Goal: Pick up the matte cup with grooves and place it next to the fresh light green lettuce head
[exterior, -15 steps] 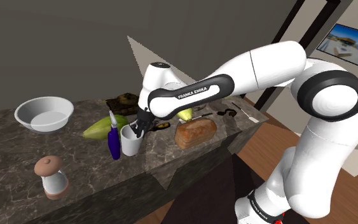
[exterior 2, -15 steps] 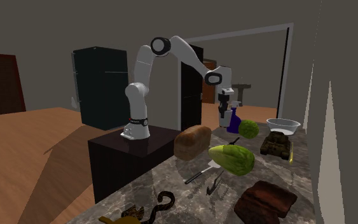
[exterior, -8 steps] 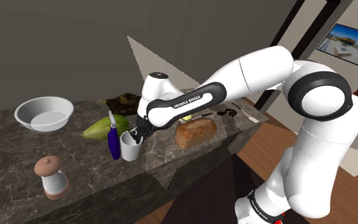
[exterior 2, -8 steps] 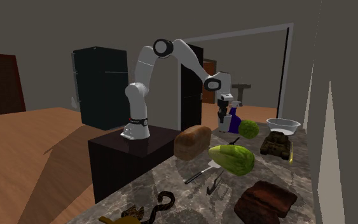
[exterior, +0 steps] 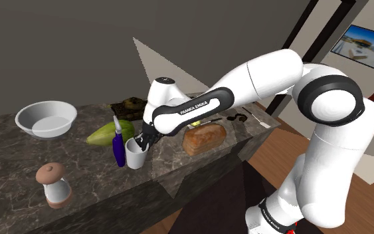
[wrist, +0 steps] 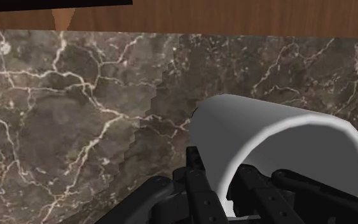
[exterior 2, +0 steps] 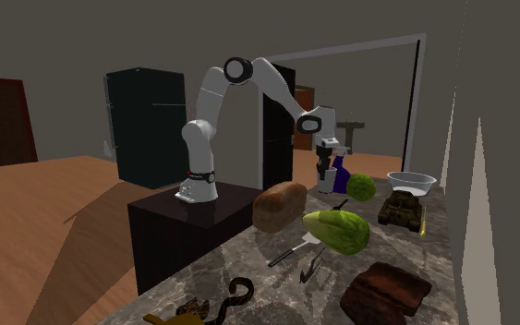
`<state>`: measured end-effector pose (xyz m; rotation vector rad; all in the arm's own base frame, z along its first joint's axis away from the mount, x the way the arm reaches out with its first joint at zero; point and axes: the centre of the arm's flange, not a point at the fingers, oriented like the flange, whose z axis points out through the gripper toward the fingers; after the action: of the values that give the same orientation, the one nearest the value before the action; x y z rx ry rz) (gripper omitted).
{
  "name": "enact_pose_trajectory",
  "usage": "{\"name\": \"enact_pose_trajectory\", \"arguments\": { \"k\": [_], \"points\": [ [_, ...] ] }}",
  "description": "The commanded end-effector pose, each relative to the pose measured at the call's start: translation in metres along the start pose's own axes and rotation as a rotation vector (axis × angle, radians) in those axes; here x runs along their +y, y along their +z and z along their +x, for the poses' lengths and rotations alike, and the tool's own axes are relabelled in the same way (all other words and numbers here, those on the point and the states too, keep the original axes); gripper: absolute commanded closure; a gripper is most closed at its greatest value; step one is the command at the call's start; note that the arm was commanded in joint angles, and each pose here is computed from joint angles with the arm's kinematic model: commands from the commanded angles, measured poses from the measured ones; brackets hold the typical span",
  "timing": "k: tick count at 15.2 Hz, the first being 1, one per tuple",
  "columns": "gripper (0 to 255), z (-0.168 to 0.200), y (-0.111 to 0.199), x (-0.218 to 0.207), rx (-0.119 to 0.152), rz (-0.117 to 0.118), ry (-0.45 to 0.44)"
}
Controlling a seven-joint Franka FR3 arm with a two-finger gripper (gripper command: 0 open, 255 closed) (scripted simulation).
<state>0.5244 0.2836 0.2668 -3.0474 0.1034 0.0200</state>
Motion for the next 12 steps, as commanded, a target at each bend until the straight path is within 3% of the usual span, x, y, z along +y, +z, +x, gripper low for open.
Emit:
{"name": "enact_pose_trajectory", "arguments": {
  "k": [1, 6, 10, 12],
  "points": [
    [0, 0.000, 0.000, 0.000, 0.000, 0.000, 0.000],
    [0, 0.000, 0.000, 0.000, 0.000, 0.000, 0.000],
    [0, 0.000, -0.050, 0.000, 0.000, 0.000, 0.000],
    [0, 0.000, -0.050, 0.000, 0.000, 0.000, 0.000]
  ]
}}
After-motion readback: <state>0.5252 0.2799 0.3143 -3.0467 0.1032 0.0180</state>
